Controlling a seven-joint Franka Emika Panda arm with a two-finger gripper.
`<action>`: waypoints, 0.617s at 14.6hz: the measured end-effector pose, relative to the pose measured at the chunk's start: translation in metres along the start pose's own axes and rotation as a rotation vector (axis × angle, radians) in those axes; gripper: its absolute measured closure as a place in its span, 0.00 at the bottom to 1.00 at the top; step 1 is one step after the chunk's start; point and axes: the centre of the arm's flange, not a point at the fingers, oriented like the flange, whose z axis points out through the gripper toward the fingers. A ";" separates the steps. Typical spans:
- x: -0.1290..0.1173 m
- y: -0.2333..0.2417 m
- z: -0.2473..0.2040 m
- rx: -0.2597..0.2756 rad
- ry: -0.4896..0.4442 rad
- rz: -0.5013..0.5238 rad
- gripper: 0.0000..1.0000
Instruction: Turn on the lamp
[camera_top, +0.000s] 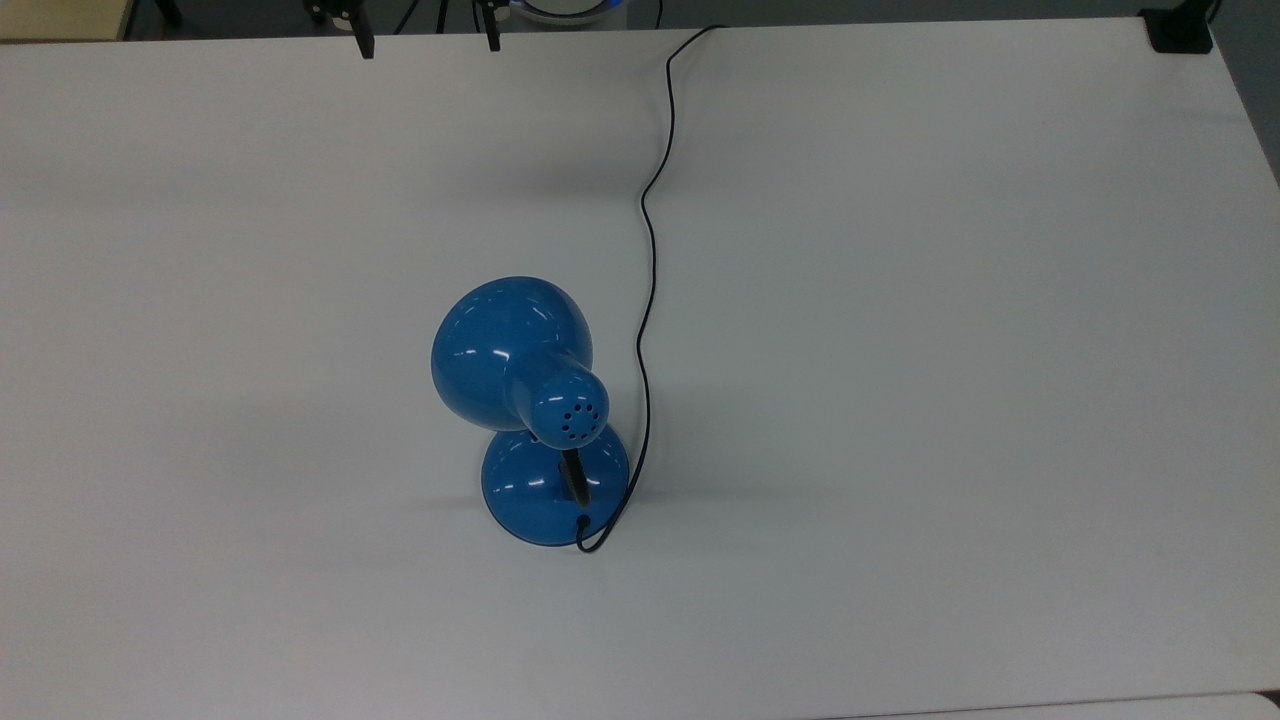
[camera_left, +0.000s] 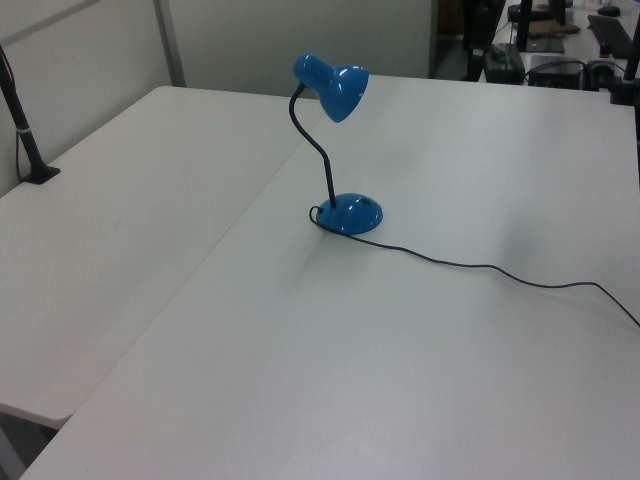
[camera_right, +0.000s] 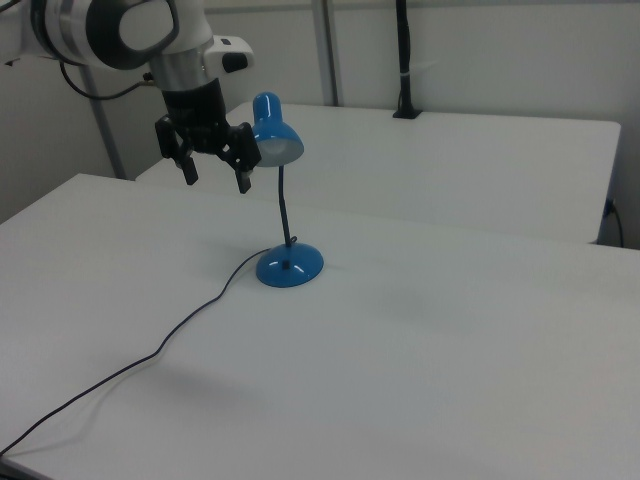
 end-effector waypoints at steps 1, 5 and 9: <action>0.001 0.000 0.001 0.000 -0.002 -0.001 0.00; 0.001 -0.001 0.001 0.000 -0.002 -0.002 0.00; 0.001 -0.001 0.001 0.000 -0.002 -0.002 0.00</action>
